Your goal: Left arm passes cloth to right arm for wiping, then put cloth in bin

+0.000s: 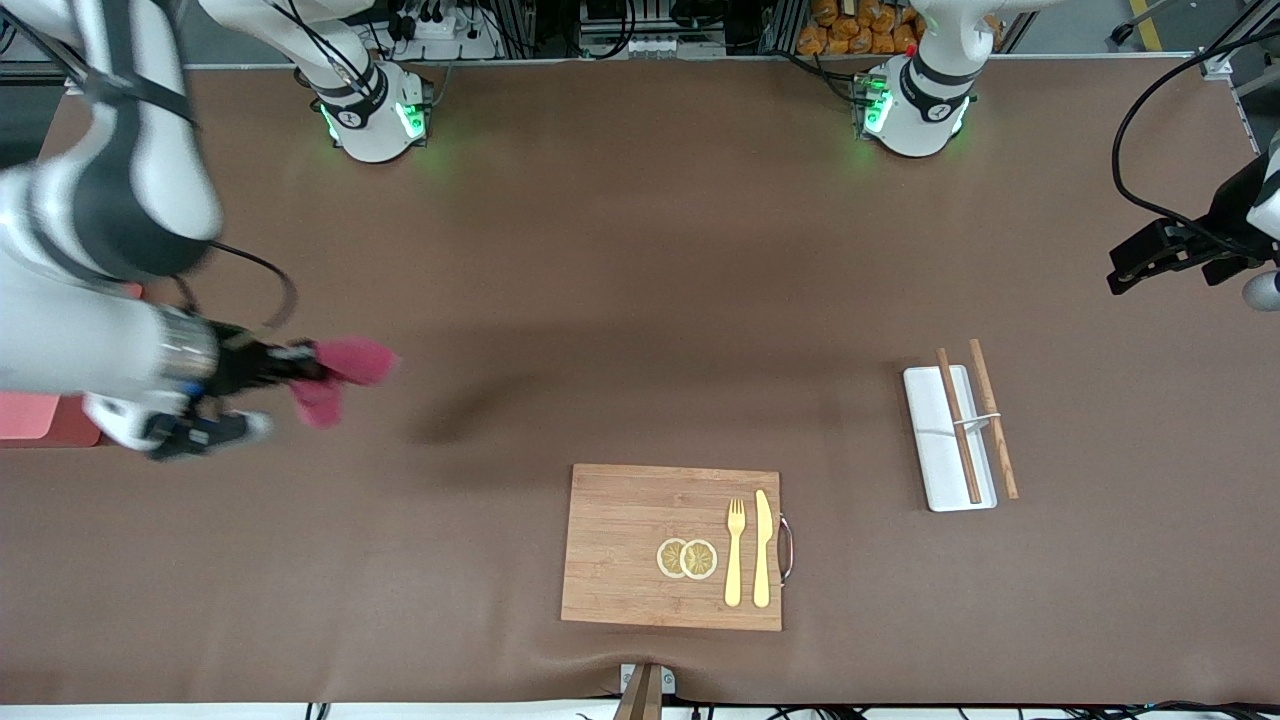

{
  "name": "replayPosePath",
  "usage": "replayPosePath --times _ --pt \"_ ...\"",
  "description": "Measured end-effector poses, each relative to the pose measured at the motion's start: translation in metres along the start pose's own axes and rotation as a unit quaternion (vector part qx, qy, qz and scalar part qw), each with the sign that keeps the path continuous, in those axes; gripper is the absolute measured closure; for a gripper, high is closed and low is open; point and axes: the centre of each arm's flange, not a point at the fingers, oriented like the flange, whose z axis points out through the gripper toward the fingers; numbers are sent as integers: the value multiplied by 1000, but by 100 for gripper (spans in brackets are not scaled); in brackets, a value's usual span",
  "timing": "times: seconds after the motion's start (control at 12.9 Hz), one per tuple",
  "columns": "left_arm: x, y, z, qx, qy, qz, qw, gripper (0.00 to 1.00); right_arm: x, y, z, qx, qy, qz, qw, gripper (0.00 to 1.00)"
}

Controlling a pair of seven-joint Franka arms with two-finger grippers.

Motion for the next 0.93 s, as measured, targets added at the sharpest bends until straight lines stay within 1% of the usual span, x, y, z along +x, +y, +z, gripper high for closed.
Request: replayPosePath --times 0.15,0.31,0.54,0.62,0.7,0.77,0.93 --pt "0 0 0 0 0 0 1000 0 -27 77 -21 10 -8 2 1000 98" --pt "0 0 0 0 0 0 1000 0 -55 160 -30 19 -5 -9 1000 98" --pt "0 0 0 -1 0 0 1000 0 -108 270 -39 7 0 -35 999 98" --pt "0 0 0 -3 0 0 1000 0 -121 299 -41 -13 5 -42 999 98" --pt "0 0 0 -3 0 -1 1000 0 -130 321 -44 -41 6 -52 998 98" --pt "0 0 0 -4 -1 -1 1000 0 -133 336 -46 -70 4 -61 996 98" --pt "-3 0 2 -7 -15 -1 1000 0 -138 360 -48 -119 -1 -75 990 98"
